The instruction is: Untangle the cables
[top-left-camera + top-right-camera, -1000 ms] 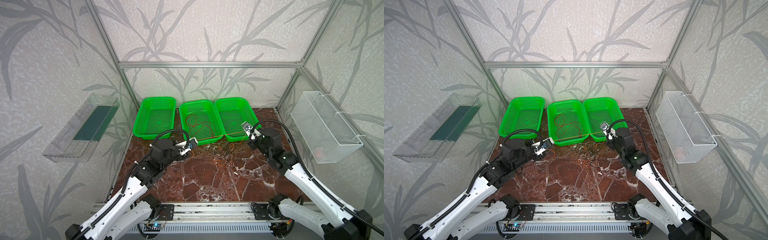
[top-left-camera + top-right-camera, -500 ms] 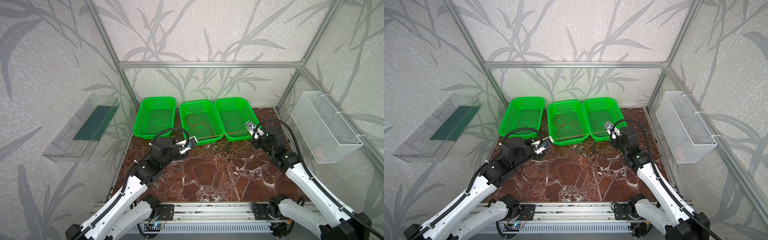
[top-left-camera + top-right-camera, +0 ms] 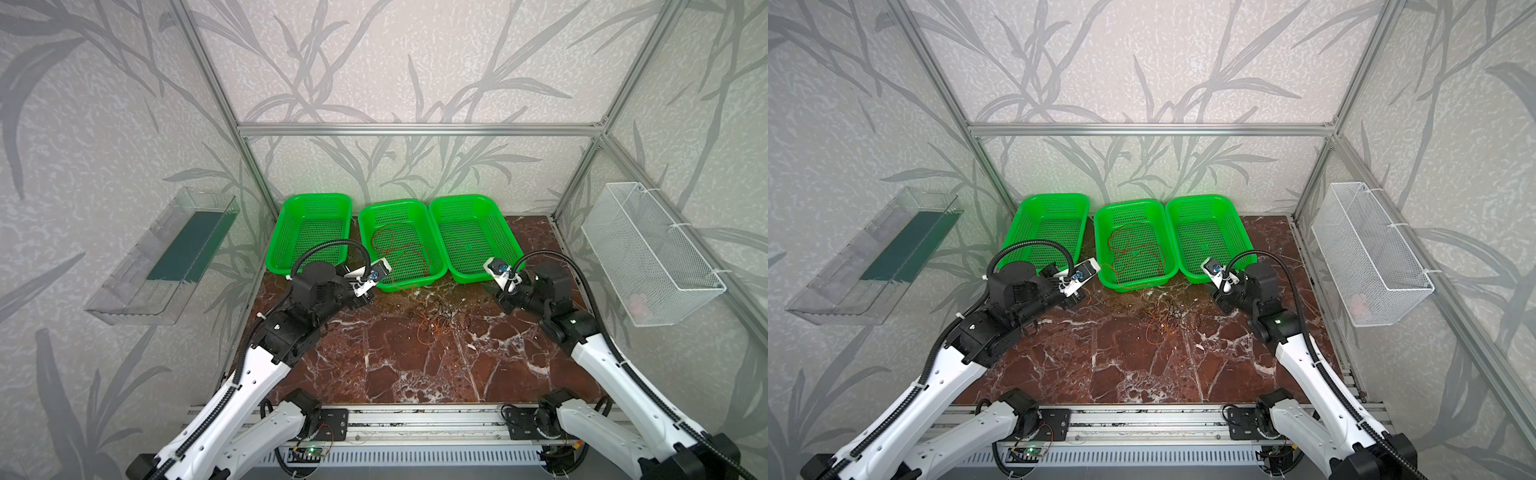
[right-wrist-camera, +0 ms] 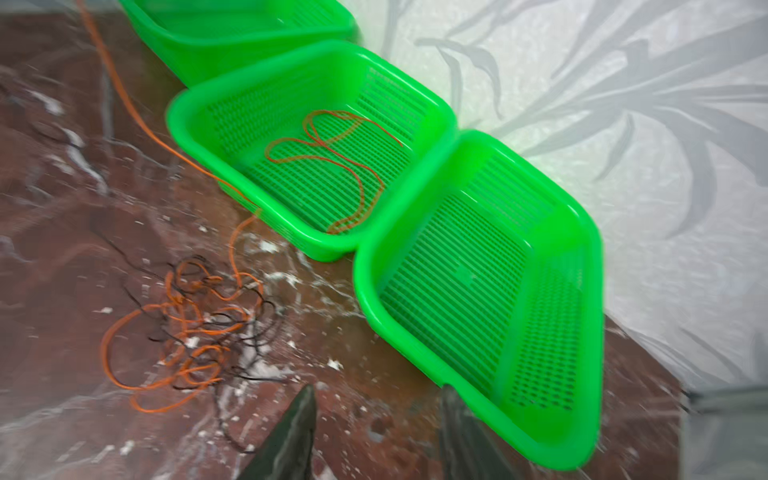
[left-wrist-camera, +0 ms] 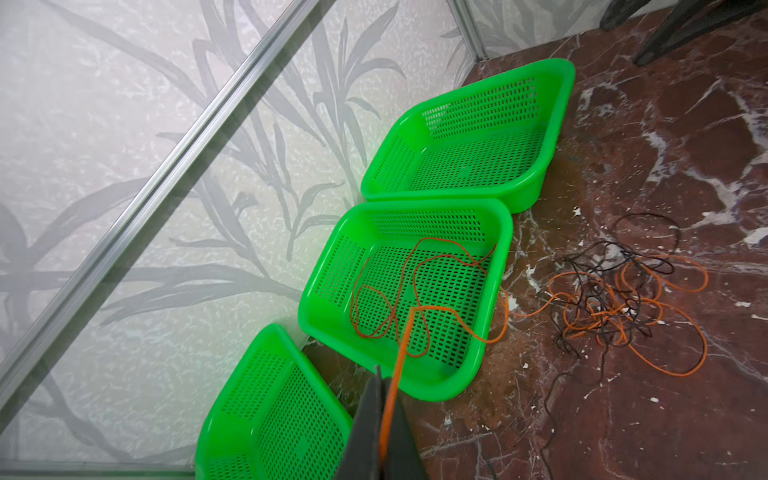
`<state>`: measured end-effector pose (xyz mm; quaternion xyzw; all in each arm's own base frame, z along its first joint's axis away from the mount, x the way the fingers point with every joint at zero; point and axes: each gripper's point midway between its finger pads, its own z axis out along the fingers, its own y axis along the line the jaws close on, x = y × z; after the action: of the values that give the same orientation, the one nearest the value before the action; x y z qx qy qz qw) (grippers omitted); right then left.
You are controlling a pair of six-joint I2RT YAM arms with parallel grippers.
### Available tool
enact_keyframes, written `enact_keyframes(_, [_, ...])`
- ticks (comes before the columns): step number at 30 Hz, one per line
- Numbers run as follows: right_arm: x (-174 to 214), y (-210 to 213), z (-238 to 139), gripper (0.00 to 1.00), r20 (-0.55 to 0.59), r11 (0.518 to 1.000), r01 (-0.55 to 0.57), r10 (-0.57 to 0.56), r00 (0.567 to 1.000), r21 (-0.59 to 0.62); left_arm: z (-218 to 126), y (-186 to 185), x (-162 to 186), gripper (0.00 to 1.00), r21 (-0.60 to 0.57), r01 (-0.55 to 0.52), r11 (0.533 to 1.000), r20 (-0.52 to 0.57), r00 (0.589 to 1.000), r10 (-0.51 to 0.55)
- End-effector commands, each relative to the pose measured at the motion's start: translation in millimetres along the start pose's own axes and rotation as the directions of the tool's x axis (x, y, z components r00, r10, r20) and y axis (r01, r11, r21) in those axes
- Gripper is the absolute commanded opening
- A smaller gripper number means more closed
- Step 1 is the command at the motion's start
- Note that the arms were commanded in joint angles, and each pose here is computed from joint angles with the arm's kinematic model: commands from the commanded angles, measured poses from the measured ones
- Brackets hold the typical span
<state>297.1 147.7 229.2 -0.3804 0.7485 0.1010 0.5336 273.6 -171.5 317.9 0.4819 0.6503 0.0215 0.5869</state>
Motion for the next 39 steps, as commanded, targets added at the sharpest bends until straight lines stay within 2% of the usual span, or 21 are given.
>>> enact_keyframes(1, [-51.2,13.7,-12.5,0.51,0.214,0.995,0.018,0.002,0.977,-0.093,-2.5,-0.3,-29.2,0.00,0.036,-0.016,0.999,0.115,0.993,0.011])
enact_keyframes(3, [-57.4,15.0,-11.9,0.51,0.227,0.994,0.008,0.018,0.974,-0.113,-2.6,-0.4,-37.6,0.00,0.041,-0.032,0.999,0.149,0.989,0.025])
enact_keyframes(6, [-70.7,37.7,-10.0,0.51,0.248,0.973,0.034,0.024,0.969,-0.228,-1.9,2.6,-46.0,0.00,0.037,-0.042,0.998,0.168,0.985,0.035])
enact_keyframes(10, [-83.5,100.4,0.1,0.50,0.299,0.924,0.157,-0.049,0.953,-0.349,-1.5,0.5,-56.9,0.00,0.054,-0.039,0.998,0.189,0.982,0.028])
enact_keyframes(13, [-87.6,146.0,15.1,0.51,0.343,0.890,0.230,-0.089,0.935,-0.393,0.1,-4.7,-62.2,0.00,0.065,-0.044,0.997,0.202,0.979,0.030])
enact_keyframes(19, [-72.2,189.0,76.8,0.54,0.272,0.887,0.248,-0.146,0.951,-0.390,2.6,-8.7,-72.5,0.00,0.076,-0.051,0.996,0.218,0.975,0.033])
enact_keyframes(26, [-61.6,211.7,116.5,0.56,0.251,0.872,0.206,-0.100,0.963,-0.444,0.7,-7.3,-84.1,0.00,0.067,-0.055,0.996,0.243,0.969,0.037])
enact_keyframes(30, [-50.1,207.6,142.9,0.54,0.207,0.915,0.189,-0.120,0.971,-0.358,-1.9,-5.1,-89.7,0.00,0.061,-0.053,0.997,0.255,0.966,0.036])
enact_keyframes(32, [-45.3,207.9,149.5,0.46,0.190,0.925,0.178,-0.118,0.975,-0.335,-3.7,-3.9,-92.1,0.00,0.057,-0.051,0.997,0.261,0.965,0.034])
enact_keyframes(33, [-42.4,208.6,151.0,0.38,0.182,0.928,0.182,-0.127,0.975,-0.326,-4.8,-2.6,-93.1,0.00,0.053,-0.051,0.997,0.263,0.964,0.035])
enact_keyframes(35, [-34.5,209.5,150.5,0.16,0.159,0.926,0.206,-0.162,0.974,-0.316,-5.6,0.3,-93.6,0.00,0.040,-0.054,0.998,0.259,0.965,0.042])
enact_keyframes(36, [-30.7,207.4,149.5,0.10,0.147,0.928,0.213,-0.175,0.974,-0.306,-6.3,1.9,-93.5,0.00,0.033,-0.056,0.998,0.256,0.966,0.046])
enact_keyframes(38, [-21.1,193.0,146.2,0.00,0.092,0.949,0.203,-0.186,0.978,-0.241,-7.8,5.5,-94.2,0.00,0.017,-0.054,0.998,0.253,0.966,0.048])
enact_keyframes(39, [-17.2,187.4,143.9,0.00,0.068,0.955,0.202,-0.192,0.979,-0.217,-8.4,6.9,-94.7,0.00,0.012,-0.055,0.998,0.252,0.966,0.050])
